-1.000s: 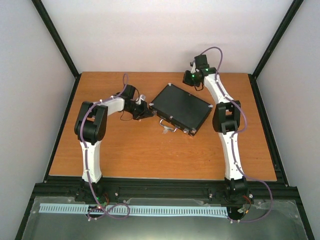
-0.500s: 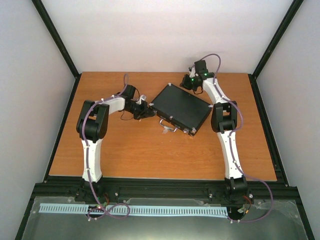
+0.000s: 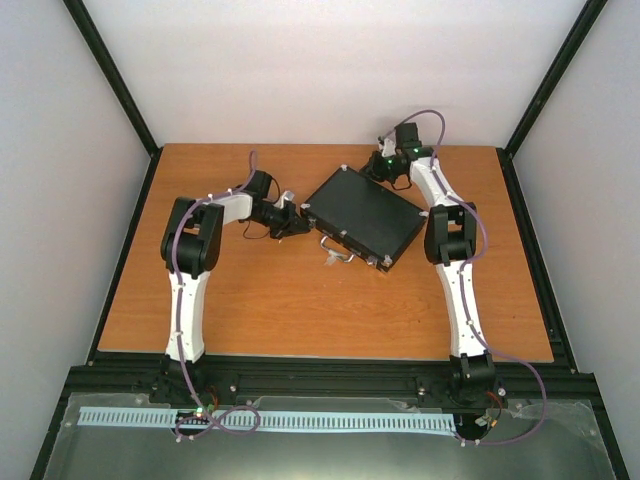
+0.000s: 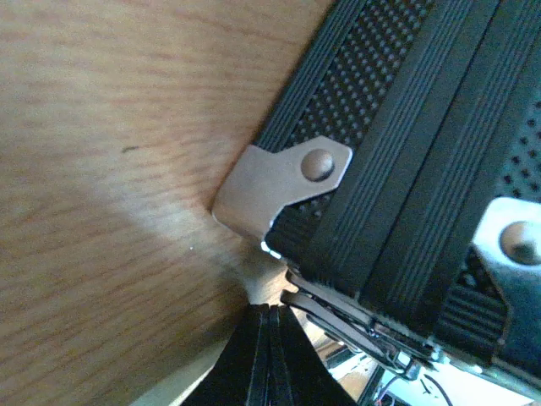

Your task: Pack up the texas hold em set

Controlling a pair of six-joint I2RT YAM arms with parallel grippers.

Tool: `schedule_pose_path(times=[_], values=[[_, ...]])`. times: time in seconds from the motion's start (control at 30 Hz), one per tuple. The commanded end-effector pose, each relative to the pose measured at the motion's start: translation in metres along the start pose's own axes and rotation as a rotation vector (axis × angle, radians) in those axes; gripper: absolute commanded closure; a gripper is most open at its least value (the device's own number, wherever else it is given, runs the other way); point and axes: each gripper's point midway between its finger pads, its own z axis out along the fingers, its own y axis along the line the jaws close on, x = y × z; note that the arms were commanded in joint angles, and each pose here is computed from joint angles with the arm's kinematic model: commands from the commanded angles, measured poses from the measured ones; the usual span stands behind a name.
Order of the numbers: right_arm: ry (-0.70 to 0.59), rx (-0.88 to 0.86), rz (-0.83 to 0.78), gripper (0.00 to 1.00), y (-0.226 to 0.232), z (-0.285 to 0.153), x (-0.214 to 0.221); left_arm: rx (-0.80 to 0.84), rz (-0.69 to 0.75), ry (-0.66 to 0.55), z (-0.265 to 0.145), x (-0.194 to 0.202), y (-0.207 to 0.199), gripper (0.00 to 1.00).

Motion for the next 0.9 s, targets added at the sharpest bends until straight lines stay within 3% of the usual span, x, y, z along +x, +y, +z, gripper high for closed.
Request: schedule_pose_path(times=[0.0, 0.17, 0.3, 0.67, 0.87], values=[[0.216, -0.080, -0.026, 0.97, 0.026, 0.012, 0.063, -0.085, -0.016, -0.078, 0.017, -0.021, 0.031, 0.99], [0.296, -0.100, -0.032, 0.97, 0.049, 0.015, 0.100, -0.074, -0.028, -0.124, 0.019, -0.029, 0.032, 0.99], [0.293, -0.073, -0.040, 0.97, 0.053, 0.019, 0.102, -0.073, -0.016, -0.129, 0.019, -0.031, 0.028, 0.99], [0.033, 0.183, -0.124, 0.97, 0.040, -0.028, 0.029, -0.200, 0.095, -0.141, -0.034, 0.002, 0.022, 0.99], [-0.073, 0.302, -0.225, 0.97, 0.059, -0.078, 0.006, -0.229, 0.172, -0.170, -0.065, 0.020, 0.003, 0.89]])
